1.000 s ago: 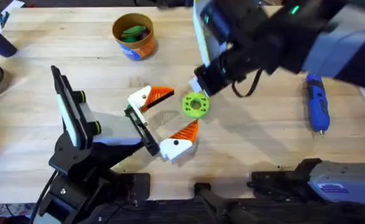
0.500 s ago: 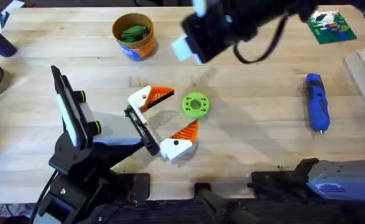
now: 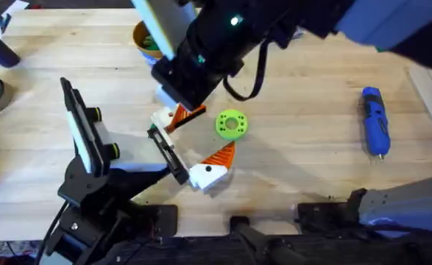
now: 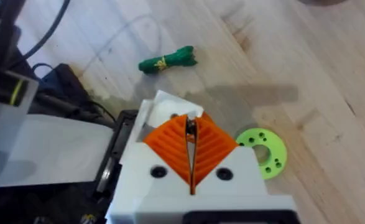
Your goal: Pick up the gripper from the table and insert it into the empty holder that is missing its gripper. Then pick up a screw, insert it into the mounting hole, and use the screwdriver to tighten it. Finally, clean up the table by picking up the vegetable and placing it into the bucket.
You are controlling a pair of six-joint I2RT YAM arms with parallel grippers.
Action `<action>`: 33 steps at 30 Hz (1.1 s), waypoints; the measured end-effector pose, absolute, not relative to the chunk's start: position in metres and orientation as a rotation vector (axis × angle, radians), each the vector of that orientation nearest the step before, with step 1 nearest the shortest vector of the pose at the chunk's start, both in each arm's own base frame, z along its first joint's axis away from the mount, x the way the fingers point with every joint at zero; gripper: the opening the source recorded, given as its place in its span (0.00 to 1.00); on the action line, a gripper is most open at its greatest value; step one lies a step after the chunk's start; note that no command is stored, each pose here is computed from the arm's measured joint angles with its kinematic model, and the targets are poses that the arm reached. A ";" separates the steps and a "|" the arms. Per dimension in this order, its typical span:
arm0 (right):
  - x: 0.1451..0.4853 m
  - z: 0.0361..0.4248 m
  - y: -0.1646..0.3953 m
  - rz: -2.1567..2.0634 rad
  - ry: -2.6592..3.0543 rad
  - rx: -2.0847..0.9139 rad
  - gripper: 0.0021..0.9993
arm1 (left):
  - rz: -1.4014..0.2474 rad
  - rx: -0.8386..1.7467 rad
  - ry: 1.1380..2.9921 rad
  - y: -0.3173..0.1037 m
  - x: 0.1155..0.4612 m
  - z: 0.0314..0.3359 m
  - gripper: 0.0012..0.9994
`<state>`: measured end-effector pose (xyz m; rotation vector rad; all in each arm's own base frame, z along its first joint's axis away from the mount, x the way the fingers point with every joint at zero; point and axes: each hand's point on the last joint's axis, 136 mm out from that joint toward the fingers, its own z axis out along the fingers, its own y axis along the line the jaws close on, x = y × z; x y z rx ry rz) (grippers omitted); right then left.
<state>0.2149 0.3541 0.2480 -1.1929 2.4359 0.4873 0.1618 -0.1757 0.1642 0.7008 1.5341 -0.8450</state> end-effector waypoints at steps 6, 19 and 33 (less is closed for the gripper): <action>0.207 0.242 0.362 0.491 2.436 -1.236 0.00 | -0.845 0.701 1.534 -0.176 0.162 0.164 0.99; 0.205 0.235 0.361 0.472 2.449 -1.266 0.00 | -0.845 0.701 1.534 -0.176 0.162 0.164 0.99; 0.202 0.235 0.363 0.489 2.422 -1.318 0.00 | -0.845 0.701 1.534 -0.176 0.162 0.164 0.99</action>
